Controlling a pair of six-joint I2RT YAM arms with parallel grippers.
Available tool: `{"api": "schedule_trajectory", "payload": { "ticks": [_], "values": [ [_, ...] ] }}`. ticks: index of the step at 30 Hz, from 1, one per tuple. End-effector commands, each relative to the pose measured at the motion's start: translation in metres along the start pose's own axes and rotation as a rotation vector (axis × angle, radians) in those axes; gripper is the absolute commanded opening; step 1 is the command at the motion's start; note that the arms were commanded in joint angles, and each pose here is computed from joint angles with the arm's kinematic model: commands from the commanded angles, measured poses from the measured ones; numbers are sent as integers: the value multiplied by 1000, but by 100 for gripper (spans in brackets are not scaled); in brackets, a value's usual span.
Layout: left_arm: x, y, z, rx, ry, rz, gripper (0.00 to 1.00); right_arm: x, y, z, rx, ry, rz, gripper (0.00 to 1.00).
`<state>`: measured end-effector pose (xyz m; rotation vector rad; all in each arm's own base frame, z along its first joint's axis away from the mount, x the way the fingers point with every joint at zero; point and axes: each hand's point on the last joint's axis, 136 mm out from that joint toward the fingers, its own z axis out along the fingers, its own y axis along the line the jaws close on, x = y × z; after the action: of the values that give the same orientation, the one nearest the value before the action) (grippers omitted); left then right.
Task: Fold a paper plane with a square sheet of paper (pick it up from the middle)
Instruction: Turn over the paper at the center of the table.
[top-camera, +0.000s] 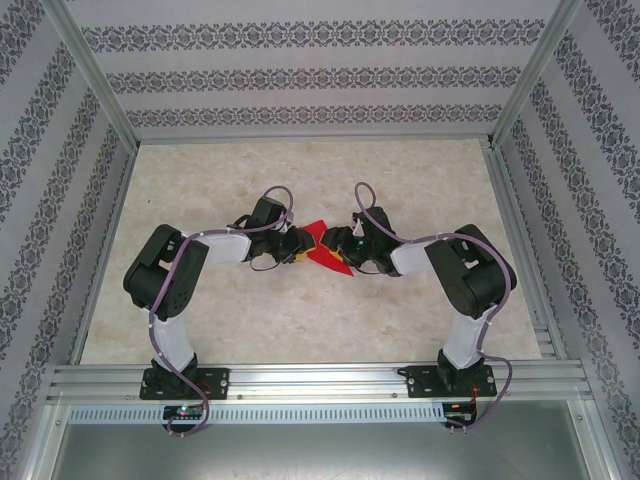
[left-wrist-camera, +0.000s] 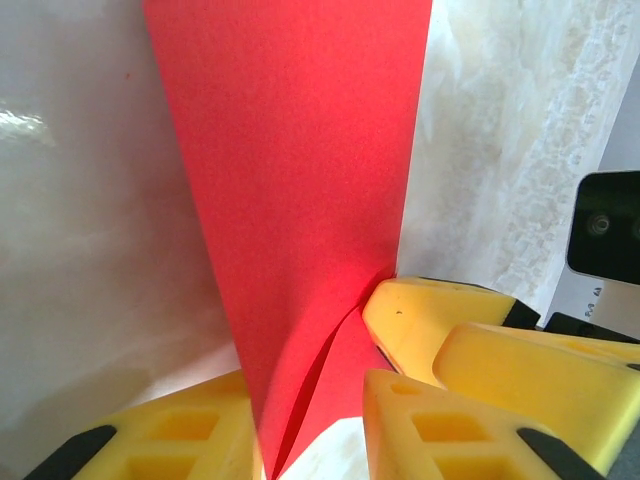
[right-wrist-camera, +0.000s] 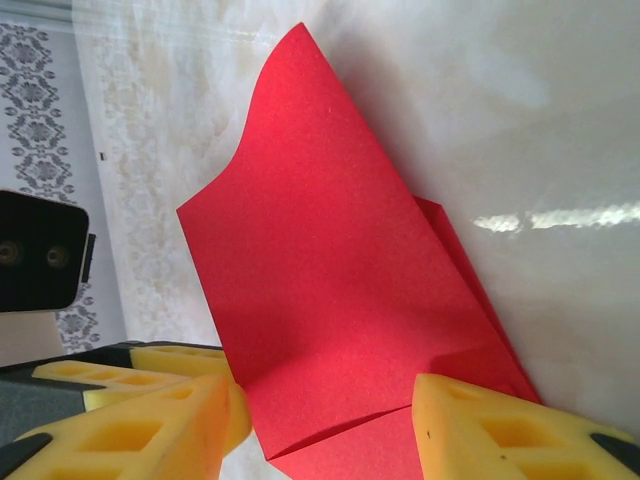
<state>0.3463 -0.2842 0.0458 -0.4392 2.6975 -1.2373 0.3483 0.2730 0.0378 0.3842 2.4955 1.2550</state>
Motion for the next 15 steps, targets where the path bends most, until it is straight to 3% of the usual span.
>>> {"api": "schedule_trajectory", "payload": {
  "ticks": [1, 6, 10, 15],
  "values": [
    [-1, -12, 3, 36, -13, 56, 30, -1, -27, -6, 120, -5, -45, 52],
    [-3, -10, 4, 23, -12, 58, 20, -1, -20, -5, 77, 3, -94, 52],
    [-2, -8, 6, 14, -2, 54, 4, -7, -2, -7, 21, -12, -160, 56],
    [-2, -11, 1, 7, -6, 47, 0, -26, 23, -27, 16, -96, -293, 72]
  ]
}}
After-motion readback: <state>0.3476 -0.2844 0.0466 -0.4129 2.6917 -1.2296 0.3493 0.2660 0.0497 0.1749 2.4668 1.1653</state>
